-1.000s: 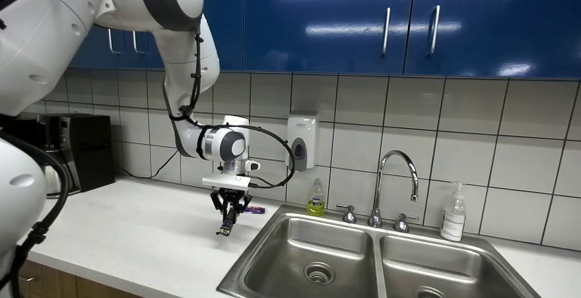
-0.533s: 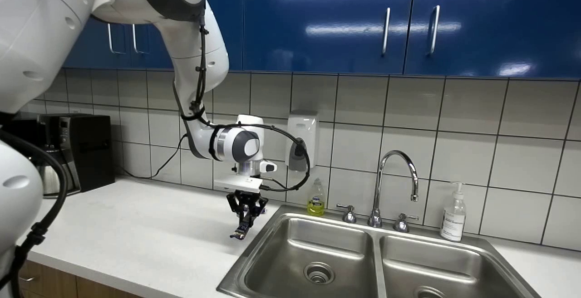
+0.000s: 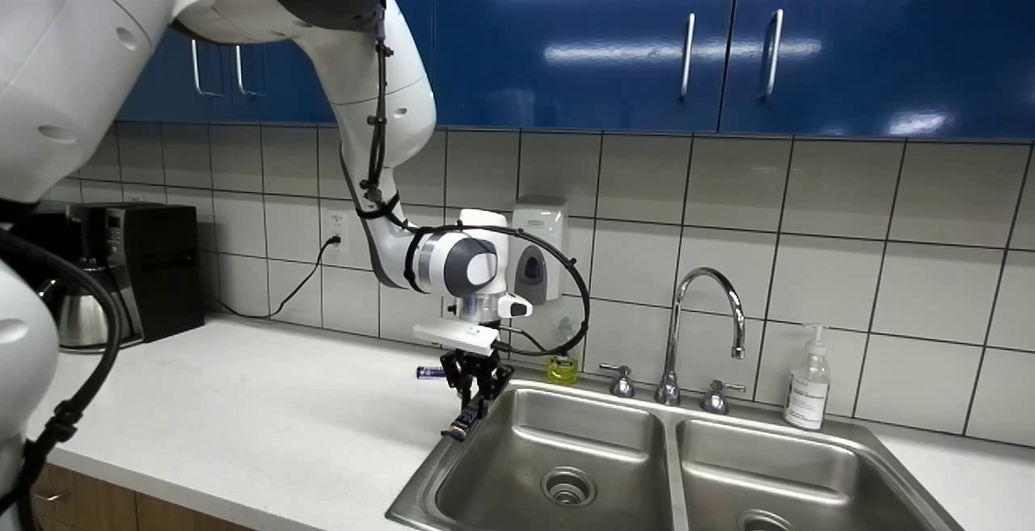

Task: Put the chocolate bar inside the sink

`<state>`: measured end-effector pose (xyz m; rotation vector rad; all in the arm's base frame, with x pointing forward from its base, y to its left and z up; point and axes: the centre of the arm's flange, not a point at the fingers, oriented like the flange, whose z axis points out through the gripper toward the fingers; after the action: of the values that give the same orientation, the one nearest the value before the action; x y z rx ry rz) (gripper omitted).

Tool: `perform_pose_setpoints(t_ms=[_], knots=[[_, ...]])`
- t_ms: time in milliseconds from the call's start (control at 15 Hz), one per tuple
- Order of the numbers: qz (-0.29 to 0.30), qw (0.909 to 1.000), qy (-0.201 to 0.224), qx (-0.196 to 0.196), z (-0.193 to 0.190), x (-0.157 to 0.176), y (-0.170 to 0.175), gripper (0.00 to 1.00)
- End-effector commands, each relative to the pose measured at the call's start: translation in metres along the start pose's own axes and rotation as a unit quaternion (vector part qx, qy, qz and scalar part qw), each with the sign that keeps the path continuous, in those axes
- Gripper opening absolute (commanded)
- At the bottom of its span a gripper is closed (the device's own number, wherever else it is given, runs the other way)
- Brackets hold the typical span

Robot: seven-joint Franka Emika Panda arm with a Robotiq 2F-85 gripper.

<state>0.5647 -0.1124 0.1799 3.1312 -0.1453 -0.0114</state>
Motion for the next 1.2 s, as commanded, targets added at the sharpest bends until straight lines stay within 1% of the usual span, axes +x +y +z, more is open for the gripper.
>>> perform_pose_setpoints(t_ms=[0,400,800,1133], knots=[[0.045,0.9989,-0.009,0.003,-0.004,0.002,0.026,0.08],[0.081,0.9964,-0.022,0.014,0.005,0.014,0.059,0.08],[0.096,0.9943,-0.044,0.014,0.022,0.049,0.087,0.08],[0.102,0.9925,-0.067,0.013,0.046,0.074,0.106,0.08]])
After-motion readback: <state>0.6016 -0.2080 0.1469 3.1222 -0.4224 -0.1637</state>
